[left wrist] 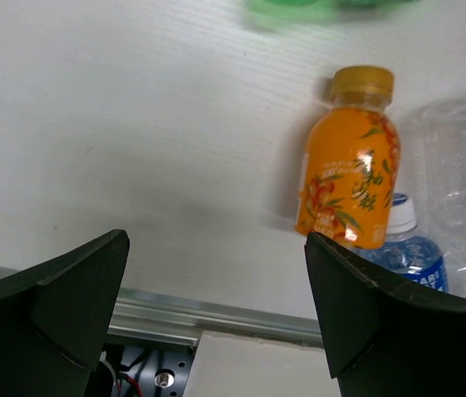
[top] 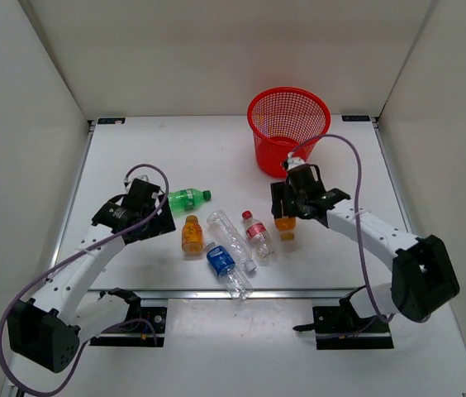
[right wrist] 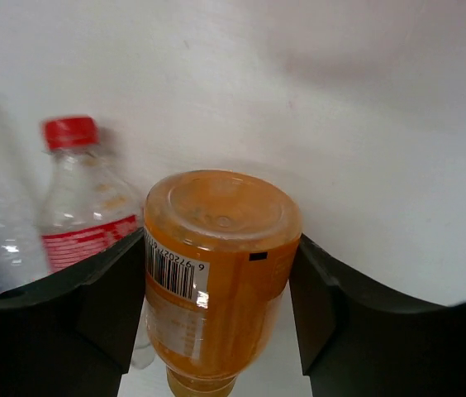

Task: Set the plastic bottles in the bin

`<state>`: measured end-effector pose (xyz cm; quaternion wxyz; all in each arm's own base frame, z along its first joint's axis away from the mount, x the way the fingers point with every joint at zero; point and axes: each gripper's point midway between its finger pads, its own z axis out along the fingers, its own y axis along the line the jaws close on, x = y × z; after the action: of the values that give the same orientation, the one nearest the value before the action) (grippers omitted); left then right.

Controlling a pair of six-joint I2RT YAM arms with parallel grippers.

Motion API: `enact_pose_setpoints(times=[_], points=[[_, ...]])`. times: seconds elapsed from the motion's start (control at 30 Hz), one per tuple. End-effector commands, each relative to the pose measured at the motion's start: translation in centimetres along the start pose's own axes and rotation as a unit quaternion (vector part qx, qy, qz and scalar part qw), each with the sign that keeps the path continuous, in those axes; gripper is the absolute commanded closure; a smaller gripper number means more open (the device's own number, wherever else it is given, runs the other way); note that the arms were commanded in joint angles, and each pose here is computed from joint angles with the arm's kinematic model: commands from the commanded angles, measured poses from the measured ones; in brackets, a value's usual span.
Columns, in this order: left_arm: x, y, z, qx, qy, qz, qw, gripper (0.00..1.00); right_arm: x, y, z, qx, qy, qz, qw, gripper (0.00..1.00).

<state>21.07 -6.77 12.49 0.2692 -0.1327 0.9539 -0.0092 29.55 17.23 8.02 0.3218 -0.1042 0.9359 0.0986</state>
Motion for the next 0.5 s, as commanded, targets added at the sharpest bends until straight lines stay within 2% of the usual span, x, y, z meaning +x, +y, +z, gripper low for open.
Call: enact_pose_setpoints(times=[0.0, 0.03, 0.07, 0.13, 0.23, 0.27, 0.3, 0.37, 0.4, 0.47], points=[[-3.9, -1.8, -0.7, 0.039, -0.05, -0.004, 0.998, 0.01, -9.7, 2.0, -6.3, -0.058, -0.134, -0.024, 0.989, 0.79], [-4.2, -2.2, -0.5, 0.044, -0.048, 0.0, 0.998, 0.01, -12.1, 3.4, -8.4, -0.09, -0.163, -0.042, 0.982, 0.81], [-4.8, -2.4, -0.5, 0.049, -0.053, 0.0, 0.997, 0.01, -12.4, 3.7, -8.9, -0.099, -0.162, -0.057, 0.98, 0.81], [-5.6, -2.9, 0.2, 0.05, -0.049, 0.01, 0.997, 0.01, -17.1, 5.4, -12.4, -0.114, -0.216, -0.09, 0.965, 0.81], [-6.4, -4.3, 0.9, 0.066, -0.038, 0.033, 0.997, 0.01, -22.3, 6.2, -14.7, -0.108, -0.268, -0.126, 0.949, 0.78], [-6.6, -4.8, 1.3, 0.073, -0.034, 0.041, 0.996, 0.01, -24.5, 5.8, -15.1, -0.092, -0.286, -0.146, 0.942, 0.79], [-6.8, -5.0, 1.5, 0.075, -0.031, 0.04, 0.996, 0.01, -26.0, 3.9, -13.7, -0.059, -0.285, -0.134, 0.947, 0.79], [-7.4, -5.4, 2.3, 0.082, -0.024, 0.055, 0.995, 0.01, -31.5, 1.5, -15.4, -0.021, -0.332, -0.104, 0.937, 0.8], [-8.0, -5.3, 2.1, 0.077, -0.025, 0.057, 0.995, 0.01, -32.0, 1.8, -13.5, -0.046, -0.318, -0.102, 0.941, 0.8], [-9.0, -5.0, 2.8, 0.056, -0.027, 0.065, 0.996, 0.01, -34.7, 0.7, -13.3, -0.069, -0.338, -0.095, 0.934, 0.8]])
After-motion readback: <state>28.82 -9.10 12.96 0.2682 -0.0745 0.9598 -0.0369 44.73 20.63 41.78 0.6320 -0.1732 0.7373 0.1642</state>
